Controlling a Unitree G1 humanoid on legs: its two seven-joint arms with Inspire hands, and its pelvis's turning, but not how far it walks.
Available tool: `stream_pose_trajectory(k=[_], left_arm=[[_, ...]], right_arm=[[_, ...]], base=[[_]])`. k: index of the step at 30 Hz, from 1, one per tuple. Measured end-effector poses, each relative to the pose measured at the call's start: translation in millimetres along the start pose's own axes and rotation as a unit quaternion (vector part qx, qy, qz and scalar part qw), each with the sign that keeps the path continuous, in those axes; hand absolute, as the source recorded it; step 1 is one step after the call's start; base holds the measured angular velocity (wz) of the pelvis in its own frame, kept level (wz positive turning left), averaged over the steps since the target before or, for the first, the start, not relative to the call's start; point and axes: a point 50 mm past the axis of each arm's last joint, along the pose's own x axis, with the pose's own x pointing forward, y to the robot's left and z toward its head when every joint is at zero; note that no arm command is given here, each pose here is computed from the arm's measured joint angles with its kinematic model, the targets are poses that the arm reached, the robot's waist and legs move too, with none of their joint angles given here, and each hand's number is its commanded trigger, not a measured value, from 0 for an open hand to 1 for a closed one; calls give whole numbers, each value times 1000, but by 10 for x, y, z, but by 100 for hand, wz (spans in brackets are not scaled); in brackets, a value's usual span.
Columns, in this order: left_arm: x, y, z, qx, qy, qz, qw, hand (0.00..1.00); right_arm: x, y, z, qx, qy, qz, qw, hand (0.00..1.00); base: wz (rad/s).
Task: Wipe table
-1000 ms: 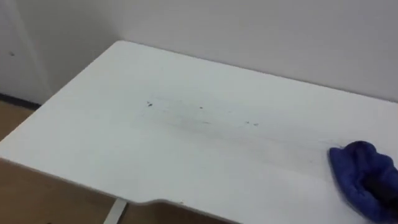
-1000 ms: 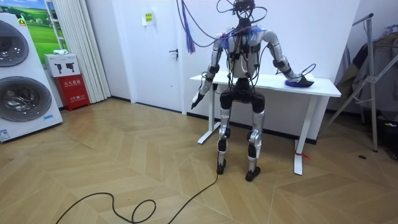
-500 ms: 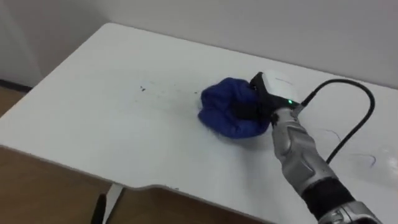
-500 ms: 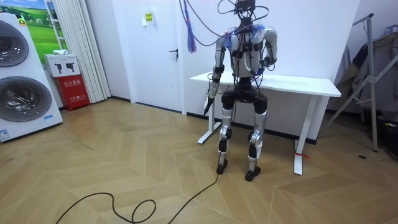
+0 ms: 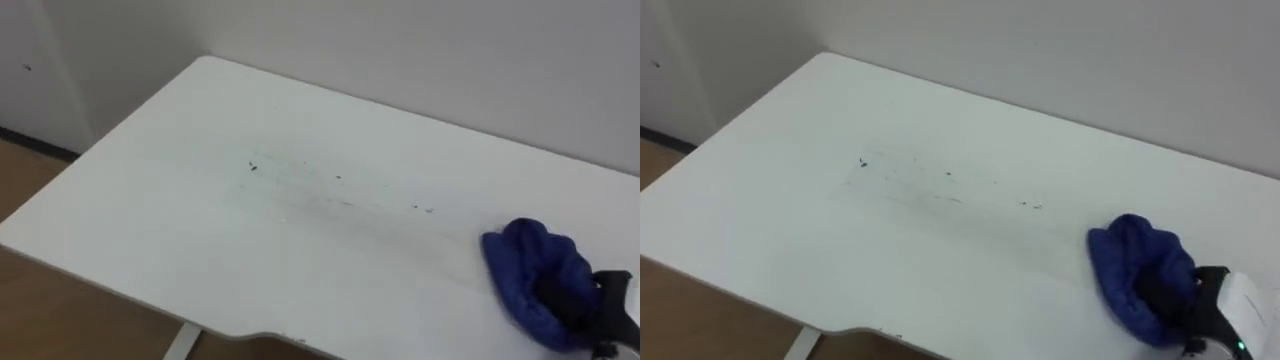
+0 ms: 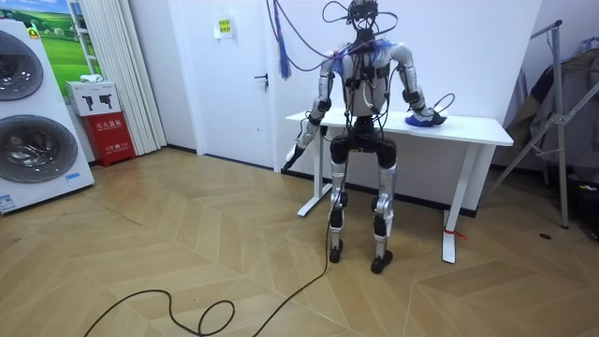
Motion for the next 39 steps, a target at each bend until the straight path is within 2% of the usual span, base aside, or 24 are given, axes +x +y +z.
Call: stream_pose_trajectory(k=[3, 5, 6, 8, 10, 12, 13, 15, 17, 18, 20, 23, 25, 28, 30, 33, 35, 36, 38, 39], left_arm=[[-26, -228, 207, -14, -15, -34, 999, 0], [-75, -454, 355, -11, -23, -68, 997, 0], [-88, -502, 387, -7, -25, -76, 997, 0], [-127, -636, 498, -7, -28, -98, 995, 0], [-164, -737, 579, -6, -31, -115, 993, 0], [-195, -801, 622, -11, -34, -134, 990, 0], [-188, -791, 557, -10, -23, -136, 990, 0], [-157, -723, 411, -16, 1, -129, 991, 0], [-109, -595, 244, -14, 23, -113, 993, 0], [-96, -554, 181, -15, 31, -108, 994, 0], [-38, -335, -38, -6, 54, -78, 995, 0], [31, -109, -51, -4, 50, -46, 998, 0], [71, 29, 39, -7, 23, -26, 999, 0], [71, 3, 204, -15, -10, -22, 1000, 0], [73, -43, 396, -10, -39, -25, 999, 0], [64, -156, 679, 11, -69, -37, 997, 0], [51, -204, 893, 6, -81, -49, 996, 0], [38, -240, 960, 6, -86, -56, 995, 0], [-30, -391, 1123, 23, -109, -83, 990, 0], [-36, -399, 1139, 21, -111, -88, 990, 0]], right_arm=[[103, 104, 359, -5, -13, 26, 1000, 100], [132, 197, 862, -33, -67, 70, 995, 100], [105, 250, 1044, -42, -93, 85, 991, 100], [-107, 442, 1849, -62, -210, 136, 966, 100], [-265, 493, 2331, -57, -275, 161, 946, 100], [-265, 422, 2578, -57, -308, 159, 936, 100], [-222, 383, 2628, -51, -307, 157, 937, 100], [-113, 380, 2470, -32, -270, 161, 949, 100], [52, 461, 1838, -30, -178, 170, 969, 100], [58, 461, 1687, 4, -165, 165, 972, 100], [132, 348, 1169, 27, -118, 120, 985, 100], [201, 105, 467, 34, -22, 68, 997, 100], [162, -64, -20, 39, 51, 38, 997, 100], [155, -89, -106, 41, 77, 29, 996, 100], [174, 21, 93, 41, 69, 41, 996, 100], [210, 267, 870, -6, -8, 87, 996, 100], [20, 435, 1949, -29, -171, 137, 975, 100], [-36, 434, 2191, -36, -211, 142, 966, 100], [-104, 257, 2794, -31, -305, 136, 942, 100], [-94, 216, 2858, -25, -310, 132, 941, 100]], base=[[-56], [-74], [-83], [-67], [5], [37], [69], [66], [52], [51], [40], [4], [-33], [-59], [-95], [-124], [-68], [0], [59], [92]])
